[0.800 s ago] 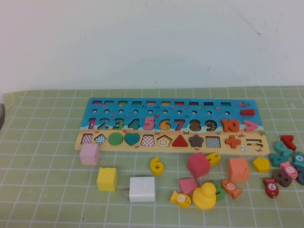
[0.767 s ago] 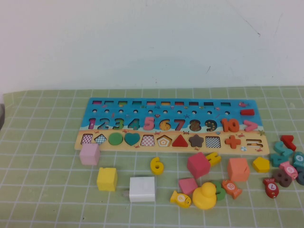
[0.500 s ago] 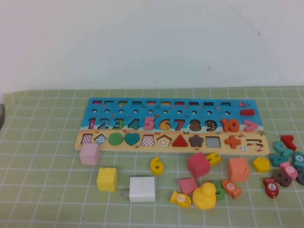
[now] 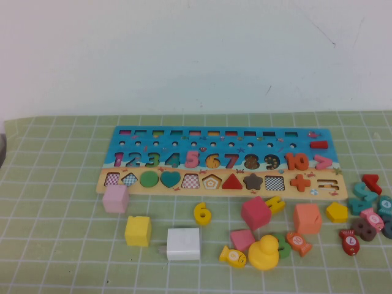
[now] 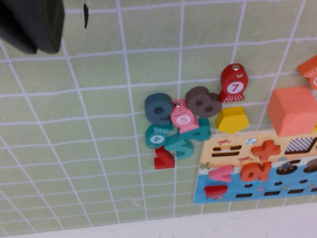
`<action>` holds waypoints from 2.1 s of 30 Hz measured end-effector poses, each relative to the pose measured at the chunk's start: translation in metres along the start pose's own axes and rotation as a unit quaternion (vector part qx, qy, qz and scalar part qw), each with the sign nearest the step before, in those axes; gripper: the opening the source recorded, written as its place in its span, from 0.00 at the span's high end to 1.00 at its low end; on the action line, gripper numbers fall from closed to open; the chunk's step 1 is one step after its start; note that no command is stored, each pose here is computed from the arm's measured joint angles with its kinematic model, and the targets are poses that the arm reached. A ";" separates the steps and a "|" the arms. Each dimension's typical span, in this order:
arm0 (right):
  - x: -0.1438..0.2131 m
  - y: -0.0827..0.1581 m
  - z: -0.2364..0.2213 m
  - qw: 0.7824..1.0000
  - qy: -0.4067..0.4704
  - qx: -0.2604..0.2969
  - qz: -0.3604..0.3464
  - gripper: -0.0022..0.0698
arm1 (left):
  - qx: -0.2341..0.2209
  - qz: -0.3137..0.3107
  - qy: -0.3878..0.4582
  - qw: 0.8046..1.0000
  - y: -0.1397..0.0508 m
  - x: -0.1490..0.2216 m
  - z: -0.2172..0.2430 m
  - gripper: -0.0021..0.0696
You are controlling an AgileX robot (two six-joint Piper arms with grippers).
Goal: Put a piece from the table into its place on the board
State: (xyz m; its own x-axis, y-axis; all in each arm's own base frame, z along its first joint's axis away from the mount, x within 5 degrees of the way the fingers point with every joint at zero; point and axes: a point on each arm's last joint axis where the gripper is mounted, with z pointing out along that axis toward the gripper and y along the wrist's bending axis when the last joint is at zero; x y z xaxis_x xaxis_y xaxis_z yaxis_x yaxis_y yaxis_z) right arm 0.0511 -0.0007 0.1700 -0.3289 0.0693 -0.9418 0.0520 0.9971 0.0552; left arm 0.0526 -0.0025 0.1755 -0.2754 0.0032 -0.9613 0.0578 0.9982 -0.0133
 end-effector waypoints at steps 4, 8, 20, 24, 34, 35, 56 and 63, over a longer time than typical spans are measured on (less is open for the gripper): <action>0.000 0.000 0.000 1.000 0.000 0.000 0.000 0.97 | 0.000 0.001 0.000 1.000 0.000 0.000 0.000 0.97; 0.000 0.000 0.000 1.000 0.000 0.000 0.000 0.97 | 0.000 0.004 -0.014 1.000 0.000 -0.003 0.000 0.97; 0.000 0.000 0.000 1.000 0.000 0.000 0.000 0.97 | 0.016 0.019 -0.251 0.968 -0.004 -0.044 -0.011 0.97; 0.000 0.000 0.000 1.000 0.000 0.000 0.000 0.97 | 0.023 0.022 -0.338 0.941 -0.005 -0.057 -0.021 0.97; 0.000 0.000 0.000 1.000 0.000 0.000 0.000 0.97 | 0.024 -0.028 -0.396 0.918 -0.002 -0.070 -0.031 0.97; 0.000 0.000 0.000 1.000 0.000 0.000 0.000 0.97 | 0.025 -0.034 -0.379 0.924 -0.002 -0.074 -0.031 0.97; 0.000 0.000 0.000 1.000 0.000 0.000 0.000 0.97 | 0.016 -0.052 0.011 0.998 -0.007 -0.172 0.013 0.97; 0.000 0.000 0.000 1.000 0.000 0.000 0.000 0.97 | 0.078 -0.035 0.250 0.964 -0.022 -0.185 0.098 0.97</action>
State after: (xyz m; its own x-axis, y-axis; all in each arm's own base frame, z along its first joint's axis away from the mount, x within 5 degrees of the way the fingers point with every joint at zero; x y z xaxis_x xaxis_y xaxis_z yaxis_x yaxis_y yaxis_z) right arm 0.0511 -0.0007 0.1700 -0.3289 0.0693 -0.9418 0.0520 0.9971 0.0552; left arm 0.1968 -0.0310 0.3264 -0.7107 0.0028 -0.7035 0.1555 0.9759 -0.1532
